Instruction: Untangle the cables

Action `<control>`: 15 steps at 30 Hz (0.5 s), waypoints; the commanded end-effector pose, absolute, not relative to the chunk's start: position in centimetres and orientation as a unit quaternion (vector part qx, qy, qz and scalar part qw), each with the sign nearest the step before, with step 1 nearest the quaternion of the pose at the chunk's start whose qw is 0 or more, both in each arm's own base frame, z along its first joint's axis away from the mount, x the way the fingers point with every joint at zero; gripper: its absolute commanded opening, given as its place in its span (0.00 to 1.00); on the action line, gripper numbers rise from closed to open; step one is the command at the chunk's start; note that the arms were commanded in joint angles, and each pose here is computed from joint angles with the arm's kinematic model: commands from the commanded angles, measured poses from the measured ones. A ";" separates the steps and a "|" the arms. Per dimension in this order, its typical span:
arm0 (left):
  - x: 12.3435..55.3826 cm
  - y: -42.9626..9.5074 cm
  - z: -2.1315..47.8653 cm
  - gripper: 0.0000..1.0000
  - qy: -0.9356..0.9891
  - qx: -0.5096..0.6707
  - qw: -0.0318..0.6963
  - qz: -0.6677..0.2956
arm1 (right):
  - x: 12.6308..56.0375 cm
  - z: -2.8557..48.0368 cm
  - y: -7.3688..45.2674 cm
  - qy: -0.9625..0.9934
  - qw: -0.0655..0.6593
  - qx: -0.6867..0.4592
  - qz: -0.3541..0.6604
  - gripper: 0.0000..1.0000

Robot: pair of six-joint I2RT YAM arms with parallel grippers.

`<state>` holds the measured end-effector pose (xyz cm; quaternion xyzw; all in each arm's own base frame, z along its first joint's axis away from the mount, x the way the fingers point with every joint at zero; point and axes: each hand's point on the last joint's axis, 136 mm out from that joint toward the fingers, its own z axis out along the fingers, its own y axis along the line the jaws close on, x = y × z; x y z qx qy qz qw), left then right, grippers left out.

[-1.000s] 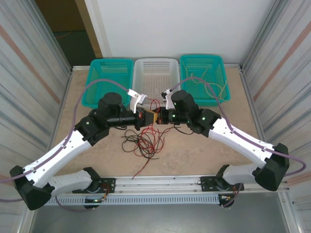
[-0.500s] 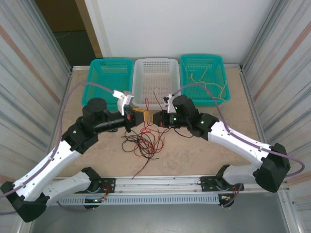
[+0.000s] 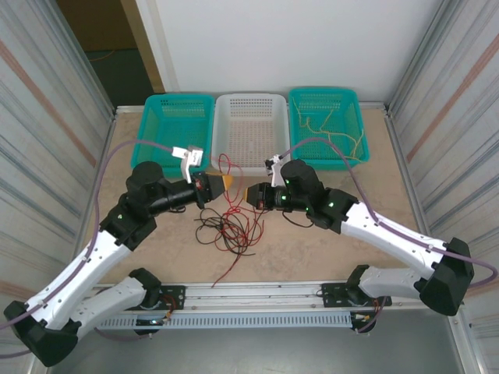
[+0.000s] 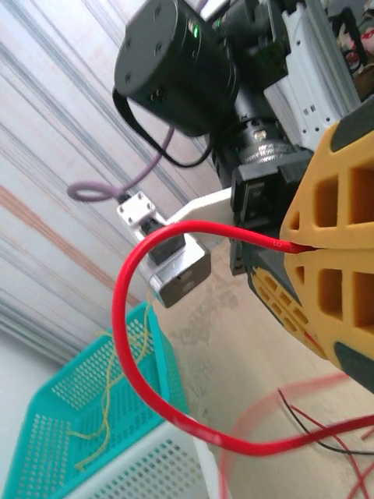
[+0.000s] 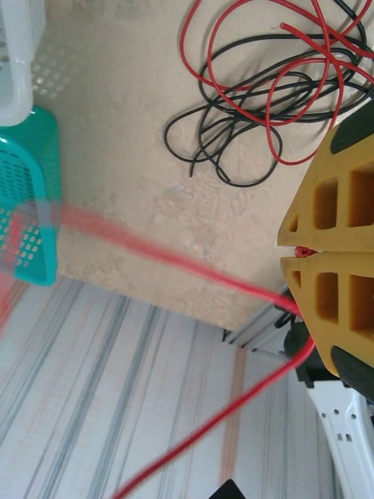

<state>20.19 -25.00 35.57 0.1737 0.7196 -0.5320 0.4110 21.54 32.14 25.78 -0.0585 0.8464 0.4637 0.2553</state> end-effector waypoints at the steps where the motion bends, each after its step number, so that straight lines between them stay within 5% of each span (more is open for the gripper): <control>1: 17.7 -26.2 38.5 0.00 0.661 0.224 0.384 -0.604 | 21.8 26.7 31.3 0.843 0.265 -0.049 0.465 0.00; 15: 13.9 -25.0 47.5 0.00 0.532 0.271 0.385 -0.704 | 24.9 14.8 25.6 0.916 0.145 0.136 0.349 0.00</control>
